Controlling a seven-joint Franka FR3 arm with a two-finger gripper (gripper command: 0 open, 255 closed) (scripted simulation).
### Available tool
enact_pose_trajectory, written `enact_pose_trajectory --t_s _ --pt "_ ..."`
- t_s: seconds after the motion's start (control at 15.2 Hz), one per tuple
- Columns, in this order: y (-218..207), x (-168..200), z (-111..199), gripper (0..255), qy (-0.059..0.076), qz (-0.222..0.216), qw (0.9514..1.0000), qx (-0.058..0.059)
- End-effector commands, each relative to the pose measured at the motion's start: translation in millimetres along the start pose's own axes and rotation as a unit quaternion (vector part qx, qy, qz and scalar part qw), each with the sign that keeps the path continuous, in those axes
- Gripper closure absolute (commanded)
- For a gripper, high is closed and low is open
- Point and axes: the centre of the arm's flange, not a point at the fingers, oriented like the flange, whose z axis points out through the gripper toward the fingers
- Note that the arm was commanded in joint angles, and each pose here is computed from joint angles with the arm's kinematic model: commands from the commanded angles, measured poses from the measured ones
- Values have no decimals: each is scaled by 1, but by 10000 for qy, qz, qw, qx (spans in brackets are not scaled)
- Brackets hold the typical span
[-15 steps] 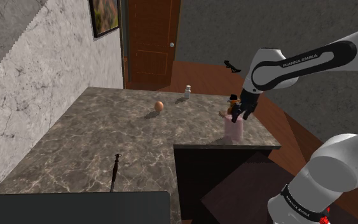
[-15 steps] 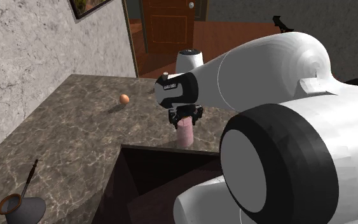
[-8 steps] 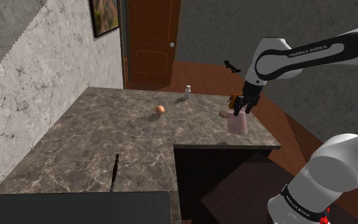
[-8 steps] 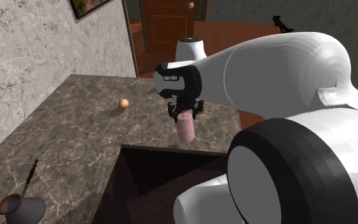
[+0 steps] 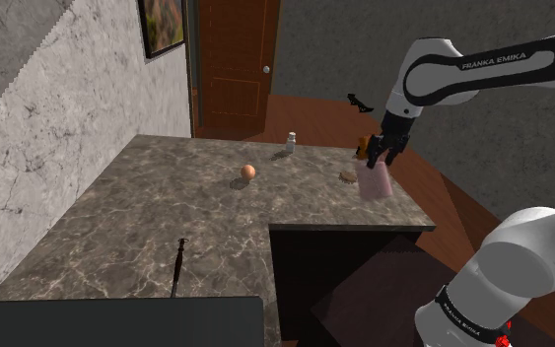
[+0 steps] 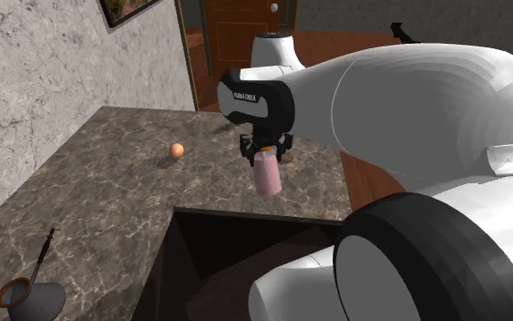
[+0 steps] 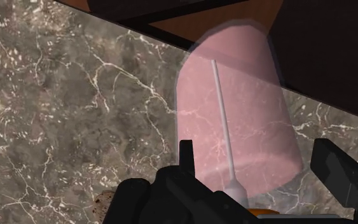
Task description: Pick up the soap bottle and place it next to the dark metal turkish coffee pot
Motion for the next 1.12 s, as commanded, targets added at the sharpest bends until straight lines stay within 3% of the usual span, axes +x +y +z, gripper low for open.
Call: enact_pose_trajectory --t_s 0.0,1.06 --pt "0 0 -11 255 -1 1 10000 0" --pt "-2 0 -96 255 -1 1 10000 0"
